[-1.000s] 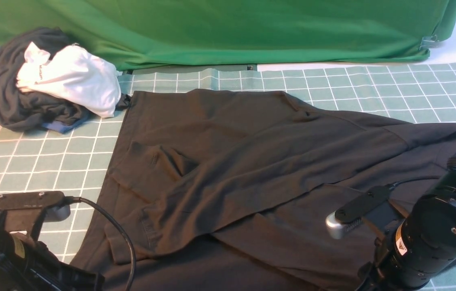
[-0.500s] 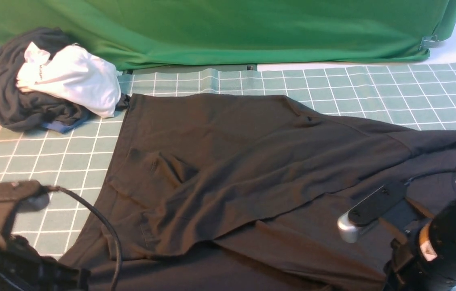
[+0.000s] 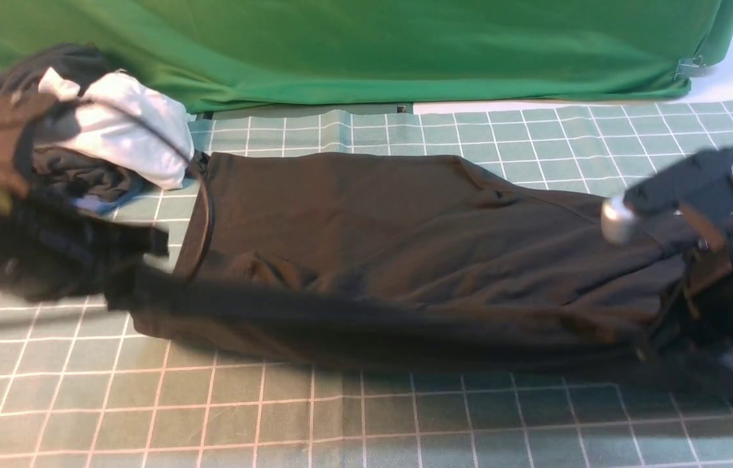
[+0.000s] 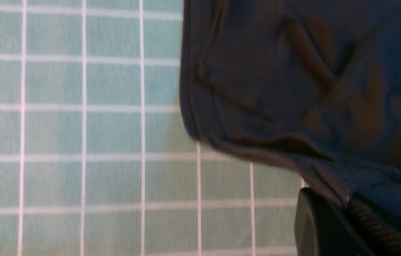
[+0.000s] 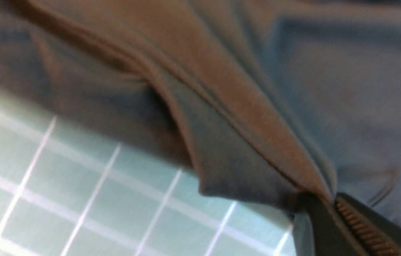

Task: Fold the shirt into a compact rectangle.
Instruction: 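Fold the black garment in half by bringing its near edge over to the far edge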

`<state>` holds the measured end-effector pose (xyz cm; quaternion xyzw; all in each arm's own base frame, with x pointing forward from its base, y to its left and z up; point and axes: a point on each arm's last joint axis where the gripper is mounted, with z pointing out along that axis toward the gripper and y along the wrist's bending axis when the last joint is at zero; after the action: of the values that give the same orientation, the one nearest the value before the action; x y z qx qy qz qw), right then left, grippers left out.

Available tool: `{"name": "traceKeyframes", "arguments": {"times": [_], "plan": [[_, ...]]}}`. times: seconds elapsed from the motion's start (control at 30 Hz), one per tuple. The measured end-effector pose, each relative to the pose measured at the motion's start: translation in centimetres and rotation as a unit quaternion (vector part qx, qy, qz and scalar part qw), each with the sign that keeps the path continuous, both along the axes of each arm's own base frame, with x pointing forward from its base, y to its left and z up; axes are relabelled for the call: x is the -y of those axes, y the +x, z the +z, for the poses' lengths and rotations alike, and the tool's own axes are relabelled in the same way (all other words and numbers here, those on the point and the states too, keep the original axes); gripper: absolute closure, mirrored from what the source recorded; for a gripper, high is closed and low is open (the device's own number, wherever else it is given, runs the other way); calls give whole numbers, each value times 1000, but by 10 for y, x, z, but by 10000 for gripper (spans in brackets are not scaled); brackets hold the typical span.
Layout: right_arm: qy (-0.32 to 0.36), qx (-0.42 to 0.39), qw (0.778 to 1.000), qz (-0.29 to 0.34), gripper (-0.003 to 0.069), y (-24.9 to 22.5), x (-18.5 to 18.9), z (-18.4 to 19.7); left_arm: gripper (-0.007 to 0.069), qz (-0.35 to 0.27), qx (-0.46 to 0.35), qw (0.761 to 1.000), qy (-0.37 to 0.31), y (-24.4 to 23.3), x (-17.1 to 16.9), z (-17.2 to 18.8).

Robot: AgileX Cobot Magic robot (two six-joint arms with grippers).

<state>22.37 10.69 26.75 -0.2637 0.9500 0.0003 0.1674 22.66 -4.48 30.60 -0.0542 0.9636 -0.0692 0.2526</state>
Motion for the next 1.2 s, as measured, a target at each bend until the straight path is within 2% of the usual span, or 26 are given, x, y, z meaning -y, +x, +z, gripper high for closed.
{"name": "traceKeyframes", "arguments": {"times": [0.07, 0.3, 0.47, 0.67, 0.97, 1.07, 1.2], "plan": [[-3, 4, 1000, 0, 637, 22, 0, 3, 611, 18, -8, 1000, -7, 34, -7, -6], [-8, 20, 1000, -8, 637, 90, -2, 2, 611, 26, -19, 999, -18, 116, -15, -20], [-14, 18, 1000, -16, 637, 145, -8, -12, 611, 30, -16, 999, -13, 171, -17, -32], [-13, 22, 999, -20, 637, 199, -22, -36, 611, 34, -50, 998, -3, 222, -22, -58], [-18, 16, 1000, -17, 627, 229, -31, -74, 607, 35, -48, 998, 9, 249, -23, -87], [-10, 38, 999, -16, 591, 233, -33, -74, 585, 46, -40, 998, 26, 252, -27, -92], [-3, 64, 998, -17, 510, 238, -33, -69, 519, 56, -31, 996, 56, 254, -32, -94]]}}
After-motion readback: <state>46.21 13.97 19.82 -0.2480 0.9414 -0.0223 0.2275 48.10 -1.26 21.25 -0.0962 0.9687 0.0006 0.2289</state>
